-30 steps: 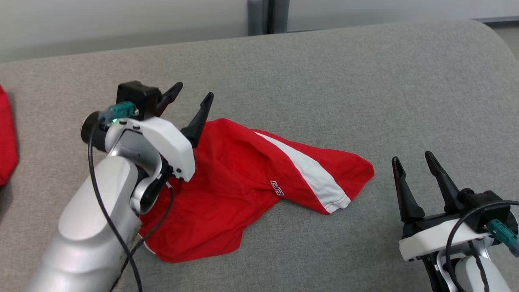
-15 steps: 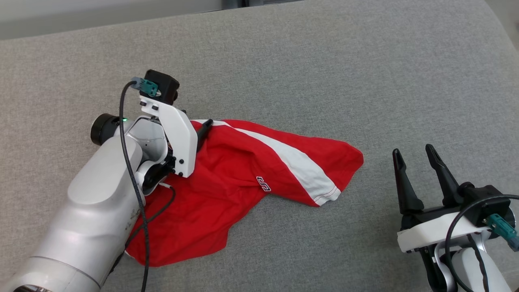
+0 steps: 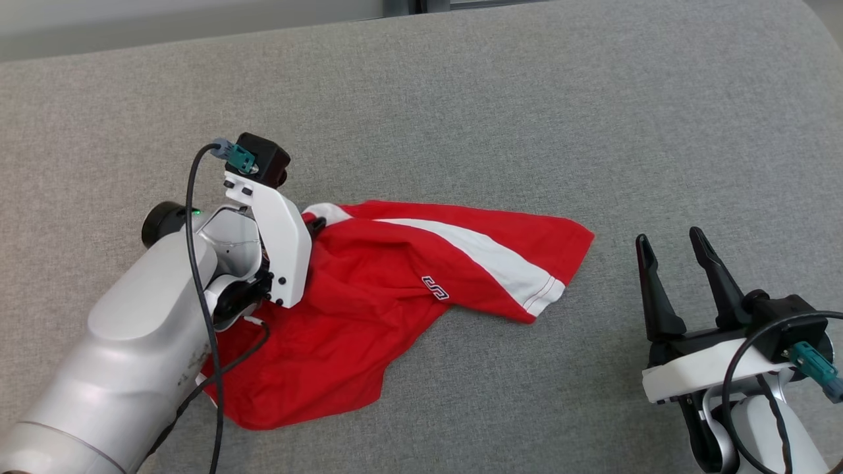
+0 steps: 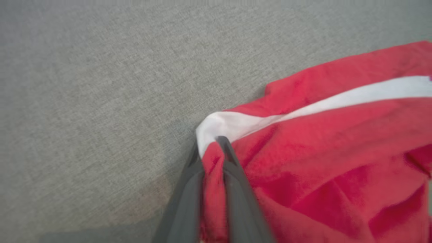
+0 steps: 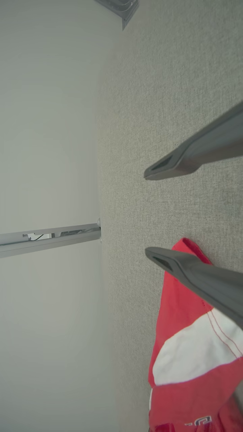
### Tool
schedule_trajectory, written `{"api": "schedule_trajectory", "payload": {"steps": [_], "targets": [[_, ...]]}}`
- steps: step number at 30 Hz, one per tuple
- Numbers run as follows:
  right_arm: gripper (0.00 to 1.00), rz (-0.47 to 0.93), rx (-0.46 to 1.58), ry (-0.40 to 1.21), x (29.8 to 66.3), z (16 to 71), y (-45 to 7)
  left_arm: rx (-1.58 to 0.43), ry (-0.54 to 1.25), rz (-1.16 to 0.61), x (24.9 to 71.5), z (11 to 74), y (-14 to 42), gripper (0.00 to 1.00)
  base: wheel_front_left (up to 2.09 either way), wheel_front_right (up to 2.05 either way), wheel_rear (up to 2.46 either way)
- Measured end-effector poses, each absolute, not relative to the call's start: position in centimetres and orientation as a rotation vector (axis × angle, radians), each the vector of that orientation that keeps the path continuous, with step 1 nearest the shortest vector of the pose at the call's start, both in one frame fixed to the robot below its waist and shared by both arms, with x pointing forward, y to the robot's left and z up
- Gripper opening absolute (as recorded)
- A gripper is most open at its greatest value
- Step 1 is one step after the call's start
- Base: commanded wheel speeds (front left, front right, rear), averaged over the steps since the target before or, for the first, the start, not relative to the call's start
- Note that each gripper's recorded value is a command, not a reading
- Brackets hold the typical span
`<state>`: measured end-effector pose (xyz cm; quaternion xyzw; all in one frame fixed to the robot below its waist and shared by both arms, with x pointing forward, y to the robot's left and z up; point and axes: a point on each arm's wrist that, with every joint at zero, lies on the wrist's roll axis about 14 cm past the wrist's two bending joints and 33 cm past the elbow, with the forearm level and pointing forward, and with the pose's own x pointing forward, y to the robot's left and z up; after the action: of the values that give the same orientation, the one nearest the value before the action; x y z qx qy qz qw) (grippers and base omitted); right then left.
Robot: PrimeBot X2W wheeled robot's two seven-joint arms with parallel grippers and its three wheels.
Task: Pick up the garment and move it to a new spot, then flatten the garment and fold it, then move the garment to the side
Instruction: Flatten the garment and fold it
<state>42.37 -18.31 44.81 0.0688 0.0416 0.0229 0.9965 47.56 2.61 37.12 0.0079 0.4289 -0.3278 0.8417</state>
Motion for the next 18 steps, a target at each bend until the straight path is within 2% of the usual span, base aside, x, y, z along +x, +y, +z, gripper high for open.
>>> {"api": "schedule_trajectory", "payload": {"steps": [3, 9, 18], "targets": [[1.0, 0.04, 0.138, 0.077, 42.3, 45.0, -18.5, 0.041, 0.801, -0.702, 48.8, 38.6, 2.4, 0.0, 0.0, 0.0, 0.0], [1.0, 0.028, 0.136, 0.055, 42.1, 45.8, -18.9, 0.042, 0.431, -0.679, 53.5, 45.7, 0.8, 0.0, 0.0, 0.0, 0.0], [1.0, 0.013, 0.135, 0.031, 41.3, 46.9, -19.4, 0.084, 0.132, -0.589, 54.9, 51.7, 1.5, 0.0, 0.0, 0.0, 0.0]]}}
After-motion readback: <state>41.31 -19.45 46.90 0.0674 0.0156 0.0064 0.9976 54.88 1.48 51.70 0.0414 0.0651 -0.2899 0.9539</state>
